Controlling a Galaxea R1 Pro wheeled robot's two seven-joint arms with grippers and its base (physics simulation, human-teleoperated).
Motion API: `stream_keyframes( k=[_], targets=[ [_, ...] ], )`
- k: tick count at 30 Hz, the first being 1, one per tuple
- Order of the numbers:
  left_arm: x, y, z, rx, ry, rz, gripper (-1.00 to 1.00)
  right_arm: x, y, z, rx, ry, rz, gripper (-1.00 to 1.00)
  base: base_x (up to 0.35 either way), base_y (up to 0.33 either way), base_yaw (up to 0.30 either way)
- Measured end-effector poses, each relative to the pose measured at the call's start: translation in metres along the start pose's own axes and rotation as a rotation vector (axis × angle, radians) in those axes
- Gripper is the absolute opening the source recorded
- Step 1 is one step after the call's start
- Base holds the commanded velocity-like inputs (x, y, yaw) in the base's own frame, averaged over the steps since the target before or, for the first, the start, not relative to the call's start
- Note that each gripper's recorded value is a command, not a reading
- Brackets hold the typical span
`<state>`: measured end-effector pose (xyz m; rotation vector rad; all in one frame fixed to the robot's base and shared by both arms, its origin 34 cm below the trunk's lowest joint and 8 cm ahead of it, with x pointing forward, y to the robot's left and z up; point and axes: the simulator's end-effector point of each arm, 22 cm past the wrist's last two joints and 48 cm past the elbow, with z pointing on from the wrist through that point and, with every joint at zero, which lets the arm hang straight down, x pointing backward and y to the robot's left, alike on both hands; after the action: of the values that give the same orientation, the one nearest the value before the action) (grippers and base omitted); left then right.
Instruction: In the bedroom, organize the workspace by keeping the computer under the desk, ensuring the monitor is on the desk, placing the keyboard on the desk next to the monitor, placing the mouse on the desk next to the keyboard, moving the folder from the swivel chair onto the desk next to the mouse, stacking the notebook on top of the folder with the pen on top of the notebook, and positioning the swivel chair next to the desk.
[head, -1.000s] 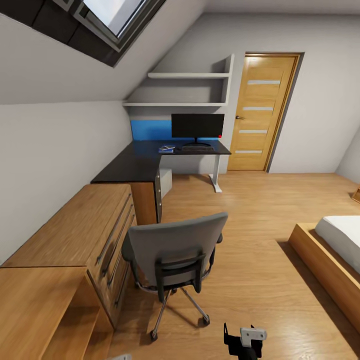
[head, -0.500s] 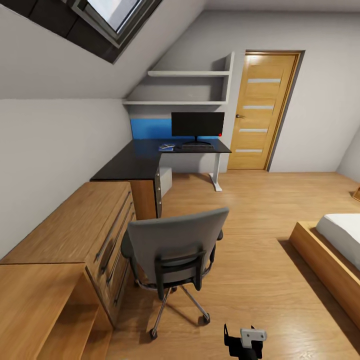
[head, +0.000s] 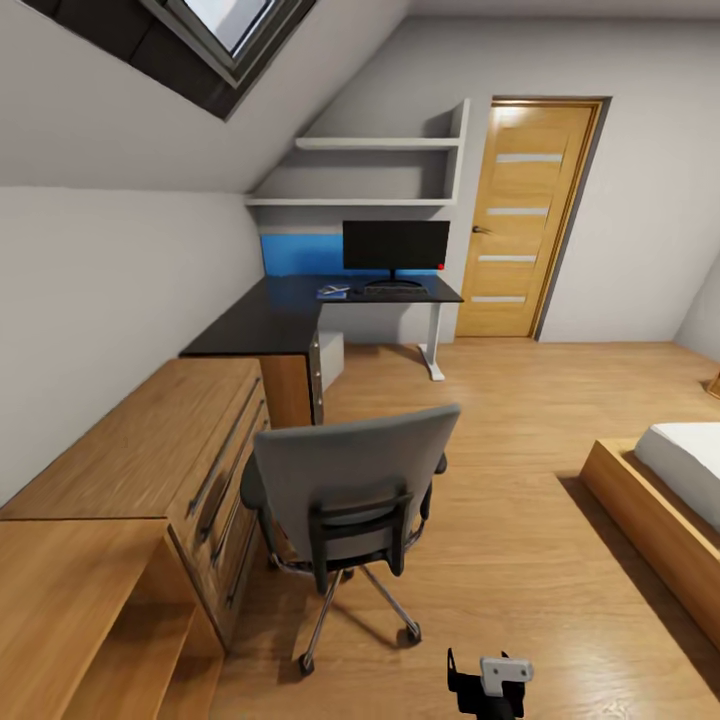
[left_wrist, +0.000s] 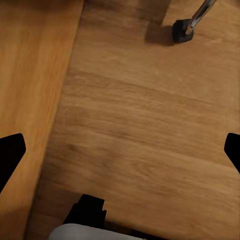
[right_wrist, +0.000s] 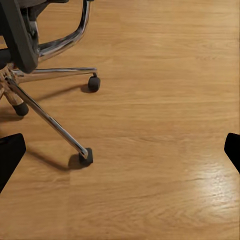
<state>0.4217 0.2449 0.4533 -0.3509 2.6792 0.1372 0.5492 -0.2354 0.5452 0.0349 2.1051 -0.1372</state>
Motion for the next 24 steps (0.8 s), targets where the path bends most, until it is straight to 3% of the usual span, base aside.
stream_keyframes(
  k=[6, 24],
  targets=[
    [0.005, -0.001, 0.009, 0.001, -0.001, 0.003, 1.0, 0.009, 0.002, 0.005, -0.001, 0.0, 0.001, 1.0, 0.0, 0.0, 0.146],
    [0.022, -0.002, 0.038, 0.003, -0.001, 0.003, 1.0, 0.038, 0.001, 0.019, 0.003, -0.008, 0.0, 1.0, 0.0, 0.0, 0.004]
  ],
)
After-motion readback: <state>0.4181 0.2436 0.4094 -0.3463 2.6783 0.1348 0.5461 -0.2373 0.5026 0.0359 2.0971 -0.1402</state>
